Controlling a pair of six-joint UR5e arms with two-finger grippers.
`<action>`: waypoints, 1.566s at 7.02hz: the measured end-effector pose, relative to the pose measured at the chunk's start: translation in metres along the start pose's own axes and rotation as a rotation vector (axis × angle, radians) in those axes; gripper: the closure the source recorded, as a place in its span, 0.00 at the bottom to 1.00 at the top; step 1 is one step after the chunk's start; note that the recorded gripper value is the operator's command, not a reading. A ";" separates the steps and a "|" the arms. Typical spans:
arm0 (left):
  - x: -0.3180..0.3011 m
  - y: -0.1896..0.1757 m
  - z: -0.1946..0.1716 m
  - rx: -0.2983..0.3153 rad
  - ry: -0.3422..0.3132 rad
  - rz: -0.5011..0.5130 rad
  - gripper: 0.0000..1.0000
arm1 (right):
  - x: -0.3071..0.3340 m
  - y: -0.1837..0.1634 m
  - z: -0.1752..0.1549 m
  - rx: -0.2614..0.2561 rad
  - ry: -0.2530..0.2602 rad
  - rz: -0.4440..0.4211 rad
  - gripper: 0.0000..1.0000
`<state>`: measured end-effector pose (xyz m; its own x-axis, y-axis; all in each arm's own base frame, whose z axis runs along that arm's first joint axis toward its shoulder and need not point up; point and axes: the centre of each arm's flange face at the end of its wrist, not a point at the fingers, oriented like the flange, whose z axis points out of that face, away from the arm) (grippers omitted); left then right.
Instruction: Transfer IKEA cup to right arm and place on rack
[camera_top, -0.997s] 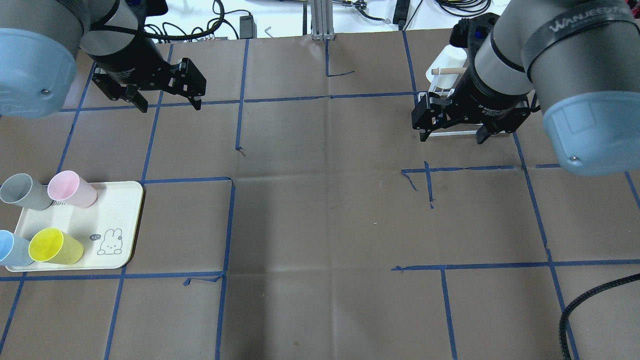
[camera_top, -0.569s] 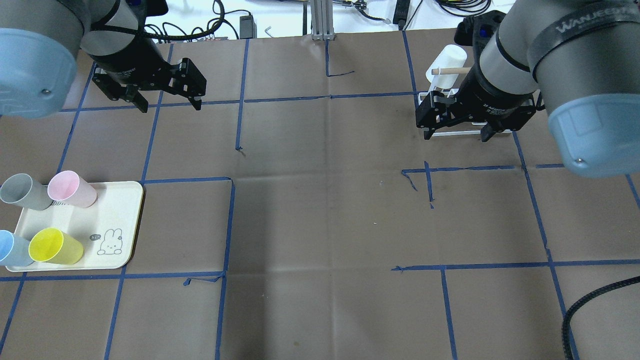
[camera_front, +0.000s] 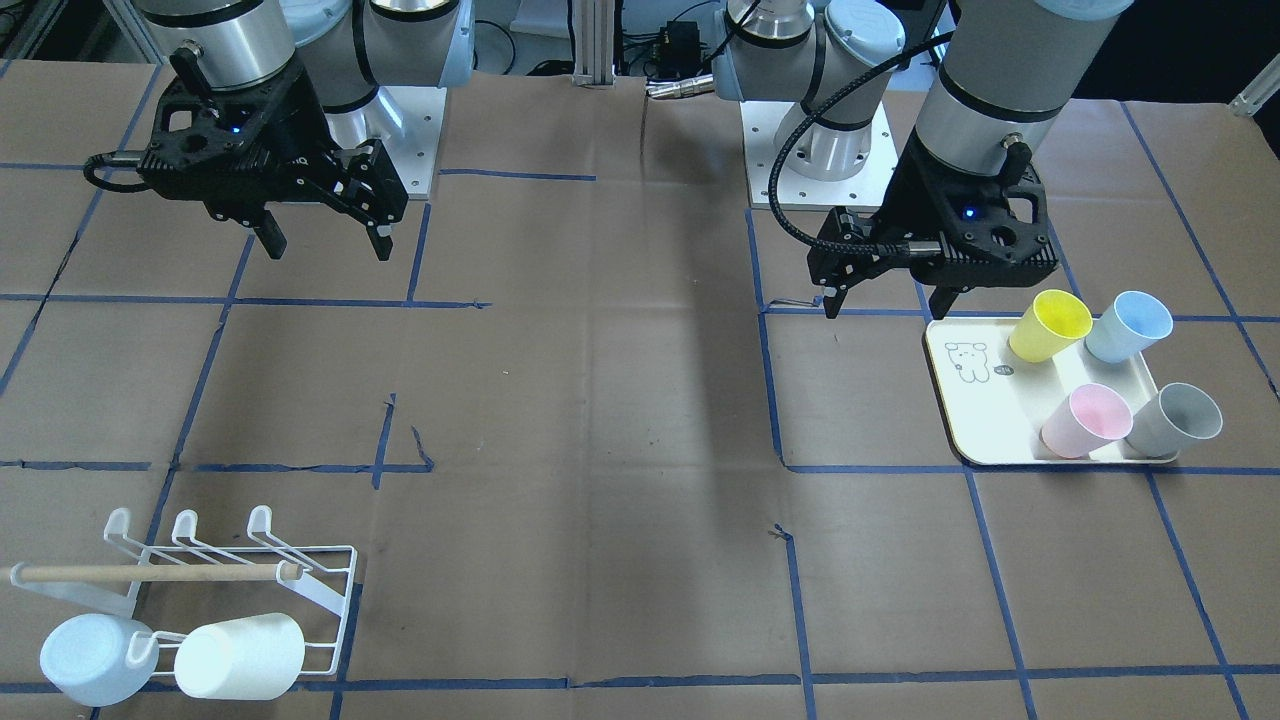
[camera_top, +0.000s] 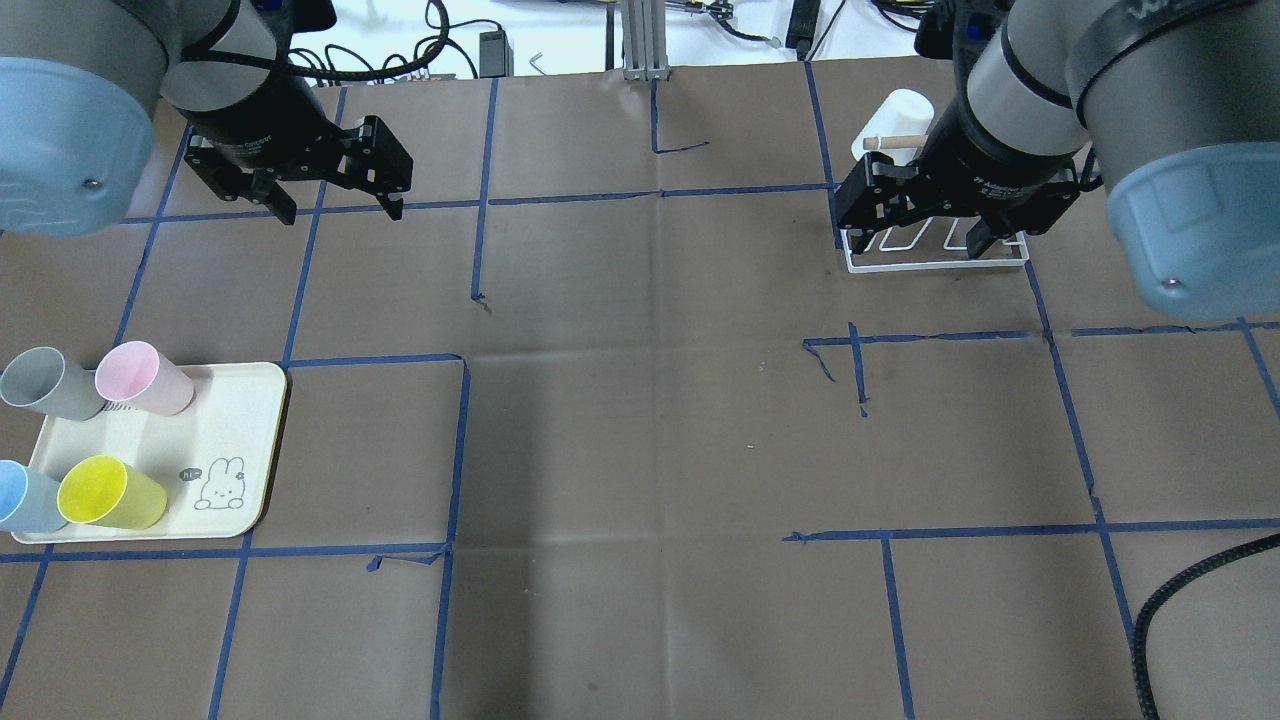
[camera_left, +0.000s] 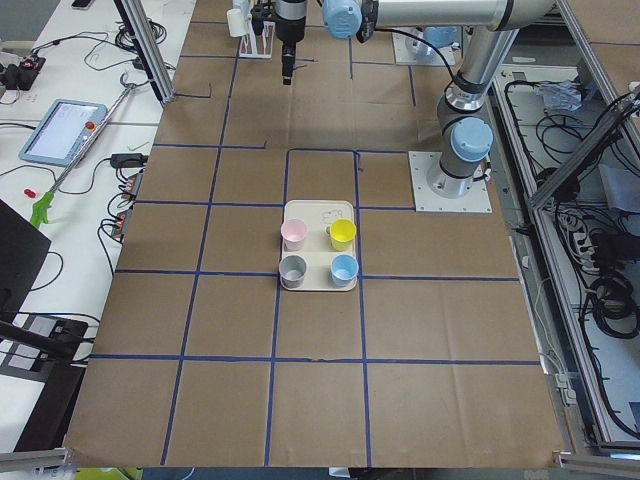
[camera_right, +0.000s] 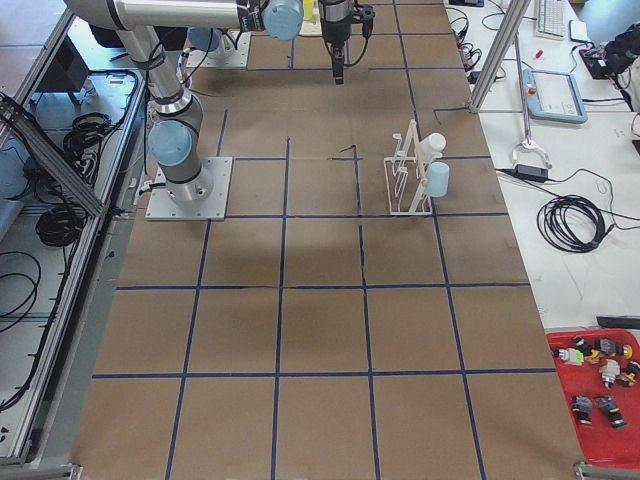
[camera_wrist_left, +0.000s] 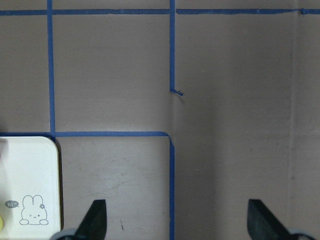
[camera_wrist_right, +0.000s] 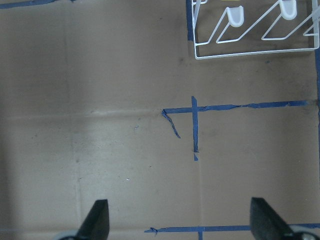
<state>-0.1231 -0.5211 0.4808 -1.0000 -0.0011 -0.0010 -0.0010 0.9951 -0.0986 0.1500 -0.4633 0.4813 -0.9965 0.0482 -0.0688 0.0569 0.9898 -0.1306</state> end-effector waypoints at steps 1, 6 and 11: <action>0.000 0.000 0.000 0.000 0.000 0.000 0.01 | 0.000 0.000 0.000 0.000 0.000 0.000 0.00; 0.000 0.000 0.000 0.000 0.000 0.000 0.01 | 0.001 0.000 0.002 -0.001 0.002 0.012 0.00; 0.000 0.000 0.000 0.000 0.000 0.001 0.01 | 0.001 -0.001 0.000 0.007 0.002 0.003 0.00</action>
